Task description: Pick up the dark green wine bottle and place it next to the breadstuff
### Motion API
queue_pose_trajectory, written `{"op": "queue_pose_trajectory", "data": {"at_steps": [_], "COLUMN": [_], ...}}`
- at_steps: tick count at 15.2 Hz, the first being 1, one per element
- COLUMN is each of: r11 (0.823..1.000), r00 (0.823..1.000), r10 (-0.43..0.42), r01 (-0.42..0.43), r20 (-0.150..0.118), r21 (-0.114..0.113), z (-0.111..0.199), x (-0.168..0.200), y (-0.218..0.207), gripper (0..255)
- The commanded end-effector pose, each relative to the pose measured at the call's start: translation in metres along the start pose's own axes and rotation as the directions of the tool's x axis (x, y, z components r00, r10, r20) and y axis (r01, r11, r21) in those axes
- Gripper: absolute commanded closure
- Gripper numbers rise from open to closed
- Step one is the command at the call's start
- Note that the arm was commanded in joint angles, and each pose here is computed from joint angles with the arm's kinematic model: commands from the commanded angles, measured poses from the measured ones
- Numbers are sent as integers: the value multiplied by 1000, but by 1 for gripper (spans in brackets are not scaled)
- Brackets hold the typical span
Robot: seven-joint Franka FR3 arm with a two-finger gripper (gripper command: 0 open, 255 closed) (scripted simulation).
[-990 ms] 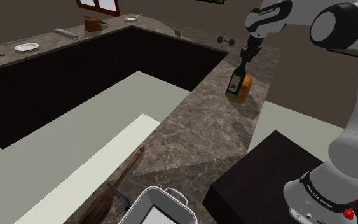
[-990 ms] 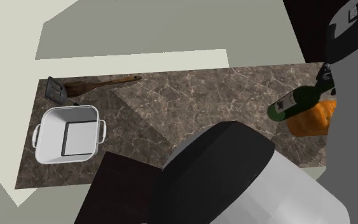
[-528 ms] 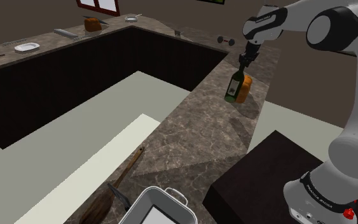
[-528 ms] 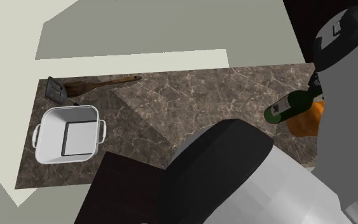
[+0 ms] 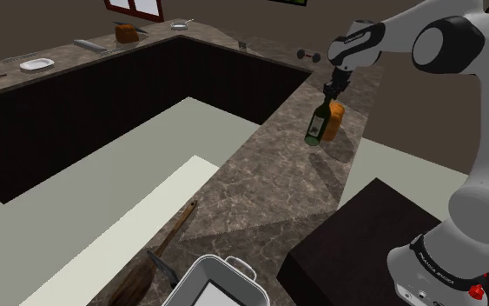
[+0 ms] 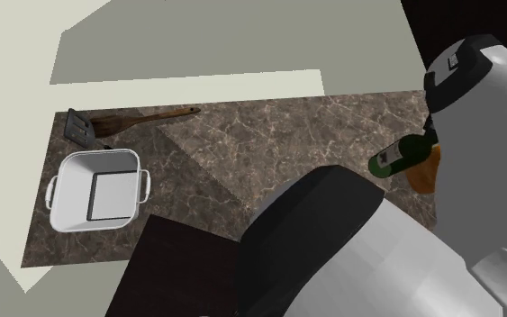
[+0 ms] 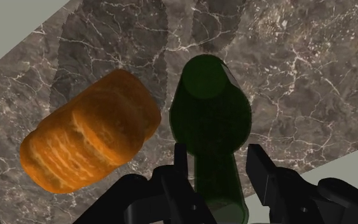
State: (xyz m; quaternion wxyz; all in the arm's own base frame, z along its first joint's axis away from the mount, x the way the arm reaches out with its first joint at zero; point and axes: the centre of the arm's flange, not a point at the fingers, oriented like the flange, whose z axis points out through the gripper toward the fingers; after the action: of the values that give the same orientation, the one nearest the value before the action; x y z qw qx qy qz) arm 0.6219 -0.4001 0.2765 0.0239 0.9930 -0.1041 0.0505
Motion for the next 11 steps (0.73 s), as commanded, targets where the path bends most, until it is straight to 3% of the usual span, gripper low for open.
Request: {"op": "queue_pose_trajectory", "data": {"at_steps": [1, 7, 11], "r11": [1000, 1000, 1000], "r00": [1000, 1000, 1000], "r10": [0, 0, 0], "r01": [0, 0, 0], "r20": [-1, -1, -1], "r21": [-1, -1, -1], "z": [11, 42, 45], "x": [-1, -4, -4], "y": [0, -2, -2], "gripper": [255, 255, 255]}}
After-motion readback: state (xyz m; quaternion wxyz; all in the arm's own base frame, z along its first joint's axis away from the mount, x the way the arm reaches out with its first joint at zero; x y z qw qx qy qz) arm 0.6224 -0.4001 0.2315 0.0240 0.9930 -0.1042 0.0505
